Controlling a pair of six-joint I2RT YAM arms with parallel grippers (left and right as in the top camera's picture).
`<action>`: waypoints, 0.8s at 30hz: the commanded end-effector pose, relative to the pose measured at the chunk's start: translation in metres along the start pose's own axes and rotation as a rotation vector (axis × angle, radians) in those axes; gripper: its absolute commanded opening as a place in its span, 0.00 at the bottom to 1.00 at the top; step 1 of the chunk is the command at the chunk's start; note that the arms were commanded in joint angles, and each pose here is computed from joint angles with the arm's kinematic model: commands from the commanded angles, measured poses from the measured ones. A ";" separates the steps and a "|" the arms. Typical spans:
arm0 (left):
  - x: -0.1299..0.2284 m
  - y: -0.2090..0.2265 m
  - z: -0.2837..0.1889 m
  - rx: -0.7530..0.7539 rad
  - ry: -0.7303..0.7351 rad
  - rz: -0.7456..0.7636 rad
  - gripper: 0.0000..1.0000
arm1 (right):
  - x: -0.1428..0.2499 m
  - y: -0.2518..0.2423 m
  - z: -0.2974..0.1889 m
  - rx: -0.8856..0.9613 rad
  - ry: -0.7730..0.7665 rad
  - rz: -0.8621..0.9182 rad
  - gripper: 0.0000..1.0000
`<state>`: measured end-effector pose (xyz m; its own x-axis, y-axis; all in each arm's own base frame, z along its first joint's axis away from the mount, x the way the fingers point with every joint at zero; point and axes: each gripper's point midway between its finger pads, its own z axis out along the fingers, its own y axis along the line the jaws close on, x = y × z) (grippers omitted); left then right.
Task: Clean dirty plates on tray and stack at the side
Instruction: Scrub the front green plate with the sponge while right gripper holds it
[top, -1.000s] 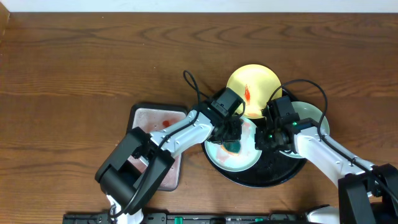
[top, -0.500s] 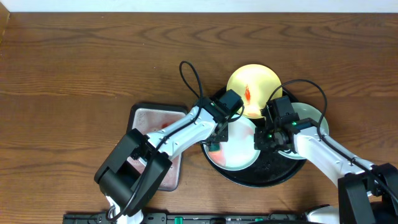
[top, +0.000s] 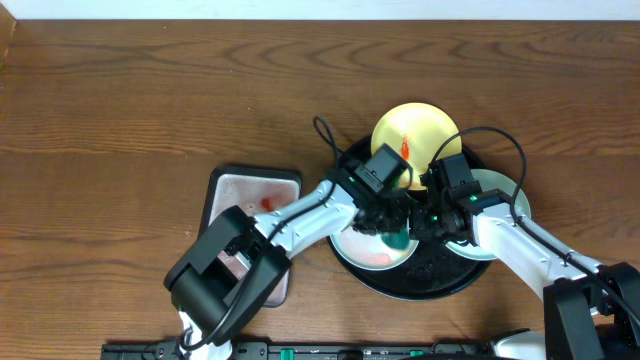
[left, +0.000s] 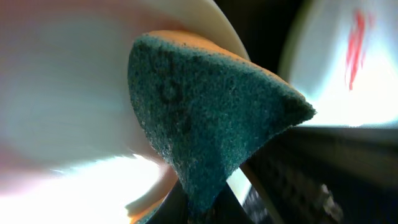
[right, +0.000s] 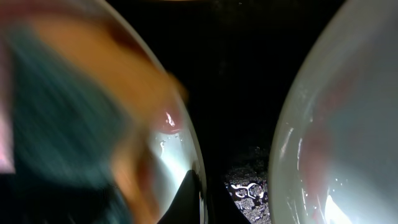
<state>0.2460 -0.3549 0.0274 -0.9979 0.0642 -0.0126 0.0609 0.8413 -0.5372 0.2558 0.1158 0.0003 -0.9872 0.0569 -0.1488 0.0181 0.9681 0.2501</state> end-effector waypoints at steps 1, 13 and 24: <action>0.025 0.000 0.006 0.009 0.104 -0.024 0.07 | 0.013 -0.027 0.011 0.127 0.037 0.005 0.01; -0.011 0.123 -0.034 -0.555 -0.115 -0.065 0.07 | 0.013 -0.027 0.011 0.128 0.038 0.005 0.01; -0.039 0.156 -0.089 -0.861 -0.329 -0.004 0.08 | 0.017 -0.029 0.011 0.135 0.054 -0.001 0.01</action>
<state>0.2665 -0.2284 0.0140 -0.9866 -0.0160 -0.1623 -0.0237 0.9987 0.0458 0.2541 0.1165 0.0004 -0.9886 0.0553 -0.1403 0.0181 0.9671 0.2537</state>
